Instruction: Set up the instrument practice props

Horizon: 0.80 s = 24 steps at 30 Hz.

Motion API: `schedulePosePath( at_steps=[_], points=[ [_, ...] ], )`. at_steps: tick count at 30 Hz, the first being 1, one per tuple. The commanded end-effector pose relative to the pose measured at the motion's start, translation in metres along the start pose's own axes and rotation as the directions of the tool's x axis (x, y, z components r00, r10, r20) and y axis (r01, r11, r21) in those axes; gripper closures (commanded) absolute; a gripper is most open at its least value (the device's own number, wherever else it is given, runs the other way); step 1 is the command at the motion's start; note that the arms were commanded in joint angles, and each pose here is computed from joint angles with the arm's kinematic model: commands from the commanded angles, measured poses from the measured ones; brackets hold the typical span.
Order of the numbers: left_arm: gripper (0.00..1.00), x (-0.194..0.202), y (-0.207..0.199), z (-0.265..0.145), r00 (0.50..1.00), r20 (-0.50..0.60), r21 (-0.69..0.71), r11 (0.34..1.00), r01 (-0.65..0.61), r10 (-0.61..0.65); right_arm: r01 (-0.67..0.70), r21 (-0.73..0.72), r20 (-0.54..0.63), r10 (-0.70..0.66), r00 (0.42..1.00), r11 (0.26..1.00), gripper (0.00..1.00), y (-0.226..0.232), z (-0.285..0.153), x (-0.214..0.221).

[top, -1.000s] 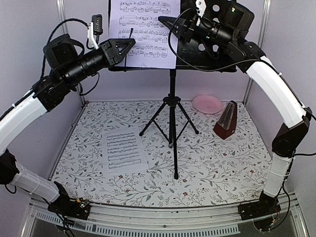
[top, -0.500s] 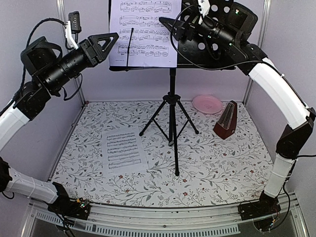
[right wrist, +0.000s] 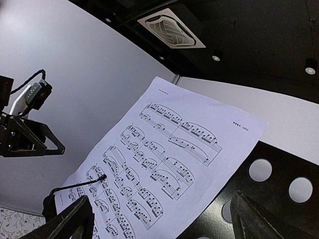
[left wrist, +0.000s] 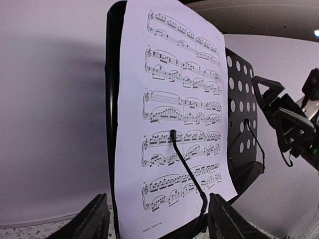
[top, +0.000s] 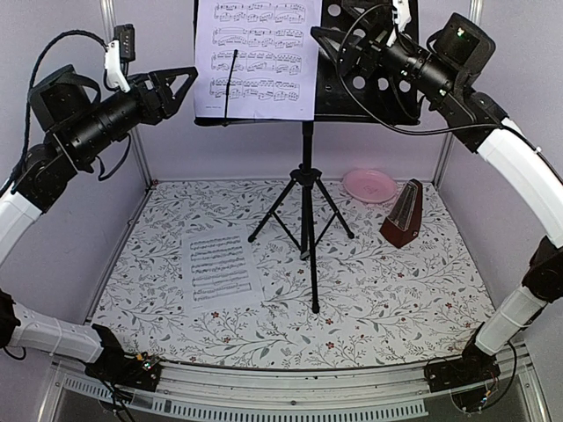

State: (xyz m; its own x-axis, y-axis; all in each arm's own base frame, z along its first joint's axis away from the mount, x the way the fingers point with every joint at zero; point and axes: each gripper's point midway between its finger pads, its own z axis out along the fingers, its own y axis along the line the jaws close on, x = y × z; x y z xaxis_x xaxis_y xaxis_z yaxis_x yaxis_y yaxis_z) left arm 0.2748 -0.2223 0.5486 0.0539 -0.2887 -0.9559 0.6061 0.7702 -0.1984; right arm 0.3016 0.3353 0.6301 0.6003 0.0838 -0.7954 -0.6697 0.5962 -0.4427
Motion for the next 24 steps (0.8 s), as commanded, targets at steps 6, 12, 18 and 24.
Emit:
schedulePosePath(
  at_steps=[6, 12, 18, 24],
  points=[
    [0.36, 0.001, 0.013, 0.005, 0.996, -0.061, 0.129, 0.990, -0.063, 0.071, -0.213, 0.059, -0.061, 0.217, 0.974, 0.975, 0.08, 0.006, -0.044, 0.013],
    [0.40, 0.006, 0.013, 0.012, 0.989, -0.078, 0.212, 0.972, -0.105, 0.124, -0.312, 0.043, -0.084, 0.315, 0.945, 0.949, 0.09, 0.025, -0.080, 0.018],
    [0.43, 0.016, 0.019, 0.022, 0.987, -0.112, 0.239, 0.967, -0.087, 0.116, -0.352, 0.074, -0.085, 0.357, 0.930, 0.933, 0.10, 0.028, -0.109, 0.014],
    [0.48, 0.022, 0.020, 0.028, 0.988, -0.124, 0.244, 0.968, -0.060, 0.092, -0.348, 0.093, -0.081, 0.355, 0.931, 0.933, 0.10, 0.027, -0.123, 0.008]
  ],
)
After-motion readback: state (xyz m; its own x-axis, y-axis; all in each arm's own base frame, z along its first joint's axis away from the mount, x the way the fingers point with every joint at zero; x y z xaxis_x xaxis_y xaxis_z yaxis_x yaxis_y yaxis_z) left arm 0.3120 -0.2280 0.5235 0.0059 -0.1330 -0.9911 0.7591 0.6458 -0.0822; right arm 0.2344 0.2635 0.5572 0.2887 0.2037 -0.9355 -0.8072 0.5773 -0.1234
